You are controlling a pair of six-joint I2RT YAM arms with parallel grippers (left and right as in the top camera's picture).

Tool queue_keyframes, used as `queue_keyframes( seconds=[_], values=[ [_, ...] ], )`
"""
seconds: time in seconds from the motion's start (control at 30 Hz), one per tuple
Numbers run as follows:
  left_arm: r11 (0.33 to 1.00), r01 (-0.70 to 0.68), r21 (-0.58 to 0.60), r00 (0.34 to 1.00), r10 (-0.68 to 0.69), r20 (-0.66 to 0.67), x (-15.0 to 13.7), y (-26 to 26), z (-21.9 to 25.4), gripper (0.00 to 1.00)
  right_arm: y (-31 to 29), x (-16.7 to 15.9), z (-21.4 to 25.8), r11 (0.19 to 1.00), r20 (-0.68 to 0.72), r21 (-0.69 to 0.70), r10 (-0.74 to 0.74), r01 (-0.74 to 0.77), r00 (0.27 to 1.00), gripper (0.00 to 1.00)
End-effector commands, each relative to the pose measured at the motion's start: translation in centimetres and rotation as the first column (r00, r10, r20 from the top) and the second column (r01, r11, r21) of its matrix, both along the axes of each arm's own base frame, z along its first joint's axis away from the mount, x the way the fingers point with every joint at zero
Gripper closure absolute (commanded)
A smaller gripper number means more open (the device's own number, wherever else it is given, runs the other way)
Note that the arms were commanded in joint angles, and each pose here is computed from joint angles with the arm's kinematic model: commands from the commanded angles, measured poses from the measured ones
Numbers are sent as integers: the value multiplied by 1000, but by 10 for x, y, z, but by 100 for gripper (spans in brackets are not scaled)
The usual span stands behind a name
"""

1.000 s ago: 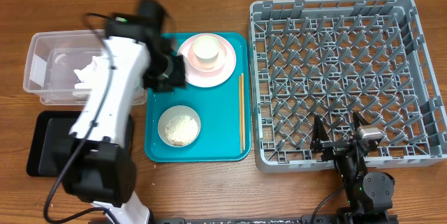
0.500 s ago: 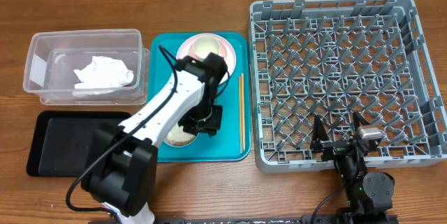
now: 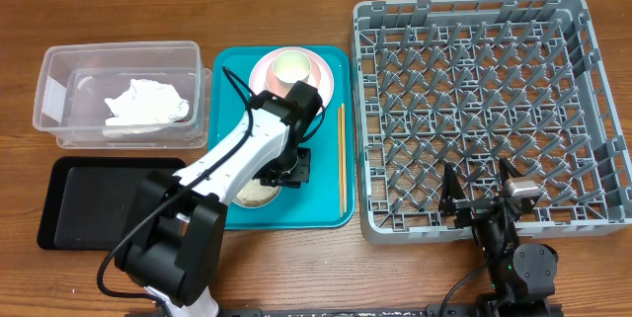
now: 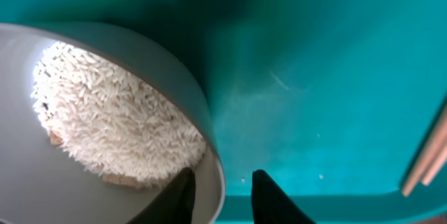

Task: Sort waste into correct bins and load items into the dishwasher
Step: 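Grasp the rim of the white rice bowl with the left gripper, then tip the bowl over the black tray with the left gripper, pouring rice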

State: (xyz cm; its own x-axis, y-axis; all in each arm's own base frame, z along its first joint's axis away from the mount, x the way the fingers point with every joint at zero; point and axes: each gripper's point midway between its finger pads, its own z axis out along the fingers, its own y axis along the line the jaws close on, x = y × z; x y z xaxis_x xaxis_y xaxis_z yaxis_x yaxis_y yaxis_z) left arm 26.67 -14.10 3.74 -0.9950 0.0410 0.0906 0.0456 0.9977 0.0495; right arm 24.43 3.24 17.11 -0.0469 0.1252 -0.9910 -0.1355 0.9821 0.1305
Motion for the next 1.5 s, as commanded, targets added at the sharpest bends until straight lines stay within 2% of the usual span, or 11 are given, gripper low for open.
queue_keyframes(
  seconds=[0.0, 0.07, 0.4, 0.7, 0.9, 1.0, 1.03, 1.2, 1.33, 1.47],
  values=[
    [1000, -10, 16, 1000, 10, 17, -2, 4, -6, 82, -3, 0, -2, 1000, 4, 4, -17, 17, 1000, 0],
    [1000, -10, 17, 1000, 10, 15, -3, 5, -7, 96, -3, 1, -2, 1000, 4, 4, -17, 17, 1000, 0],
    [1000, -10, 4, 999, 10, 39, 5, 1, 12, 96, -3, 0, -2, 1000, 4, 4, -17, 17, 1000, 0],
    [997, 0, -73, 982, 14, 187, 4, 5, 95, 96, -3, 0, -2, 1000, 4, 4, -17, 17, 1000, 0],
    [988, -89, -129, 957, 120, 264, -8, 46, 140, 96, -3, 0, -2, 1000, 4, 4, -17, 17, 1000, 0],
    [973, -104, -208, 951, 159, 266, -12, 67, 154, 96, -3, 0, -2, 1000, 4, 4, -17, 17, 1000, 0],
    [956, -136, -261, 941, 207, 268, -11, 85, 160, 96, -3, 0, -2, 1000, 4, 4, -17, 17, 1000, 0],
    [890, -245, -385, 901, 356, 250, -6, 131, 165, 96, -3, 0, -2, 1000, 4, 4, -17, 17, 1000, 0],
    [791, -321, -521, 837, 494, 234, 0, 158, 169, 96, -3, 0, -2, 1000, 4, 4, -17, 17, 1000, 0],
    [682, -374, -629, 742, 627, 237, 9, 188, 167, 96, -3, 1, -2, 1000, 4, 4, -17, 17, 1000, 0]
  ],
)
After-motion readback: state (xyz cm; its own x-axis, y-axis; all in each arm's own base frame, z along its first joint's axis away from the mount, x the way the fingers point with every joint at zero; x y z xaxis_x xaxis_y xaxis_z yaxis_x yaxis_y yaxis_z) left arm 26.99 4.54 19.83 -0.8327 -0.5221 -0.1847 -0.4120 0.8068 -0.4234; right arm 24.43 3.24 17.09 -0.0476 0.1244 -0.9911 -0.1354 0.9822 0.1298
